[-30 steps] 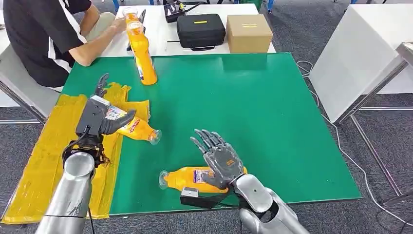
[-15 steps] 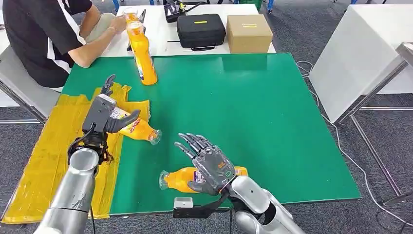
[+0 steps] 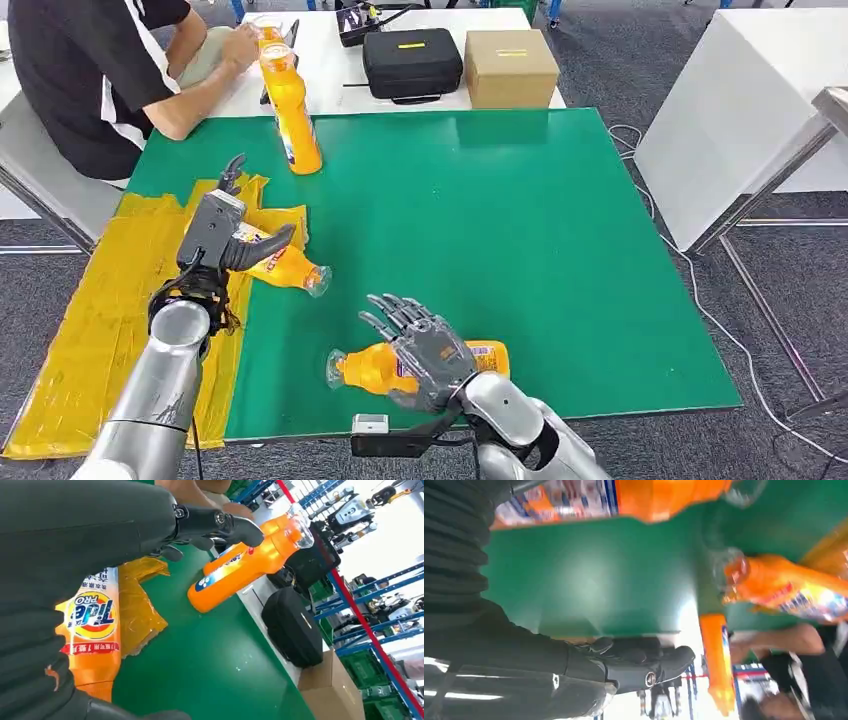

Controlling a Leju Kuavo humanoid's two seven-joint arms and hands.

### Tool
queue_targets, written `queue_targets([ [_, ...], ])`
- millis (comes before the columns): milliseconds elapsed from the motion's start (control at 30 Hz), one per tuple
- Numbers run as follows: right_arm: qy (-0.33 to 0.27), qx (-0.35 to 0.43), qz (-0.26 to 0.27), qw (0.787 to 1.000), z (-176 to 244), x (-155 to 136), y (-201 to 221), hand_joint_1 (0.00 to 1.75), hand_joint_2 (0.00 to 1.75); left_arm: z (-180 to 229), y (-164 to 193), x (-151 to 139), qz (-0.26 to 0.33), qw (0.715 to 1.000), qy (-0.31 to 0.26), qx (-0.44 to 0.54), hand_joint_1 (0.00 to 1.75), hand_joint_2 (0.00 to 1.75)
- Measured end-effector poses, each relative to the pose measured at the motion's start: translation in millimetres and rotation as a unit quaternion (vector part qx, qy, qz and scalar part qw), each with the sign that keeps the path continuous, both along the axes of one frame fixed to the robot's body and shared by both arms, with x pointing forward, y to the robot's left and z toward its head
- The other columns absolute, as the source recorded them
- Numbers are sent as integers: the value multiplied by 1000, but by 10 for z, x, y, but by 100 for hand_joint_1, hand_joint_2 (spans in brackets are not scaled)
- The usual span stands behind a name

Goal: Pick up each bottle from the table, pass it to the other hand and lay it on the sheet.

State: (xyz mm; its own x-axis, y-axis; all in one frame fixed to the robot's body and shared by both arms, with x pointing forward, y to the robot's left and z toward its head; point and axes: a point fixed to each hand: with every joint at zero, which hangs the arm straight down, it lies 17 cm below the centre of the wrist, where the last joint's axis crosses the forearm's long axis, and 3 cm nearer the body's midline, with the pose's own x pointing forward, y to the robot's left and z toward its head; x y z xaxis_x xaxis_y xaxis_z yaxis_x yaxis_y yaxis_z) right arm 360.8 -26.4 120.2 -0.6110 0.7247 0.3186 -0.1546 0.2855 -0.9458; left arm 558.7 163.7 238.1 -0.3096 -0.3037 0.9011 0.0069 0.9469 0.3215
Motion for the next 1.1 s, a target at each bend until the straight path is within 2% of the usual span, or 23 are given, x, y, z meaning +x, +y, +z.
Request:
queue_targets([
  [333,41,-19,-21,999,-428,48,-74,0,175,-2,4,1,0,1000,2,-5,0,175],
  [867,69,-37,-35,996,-724,9,-163,0,175,-16,13,4,0,1000,4,-11,0,175],
  [1100,66,-69,-89,991,-906,-14,-438,0,175,-42,46,-1,2,1000,7,-14,0,175],
])
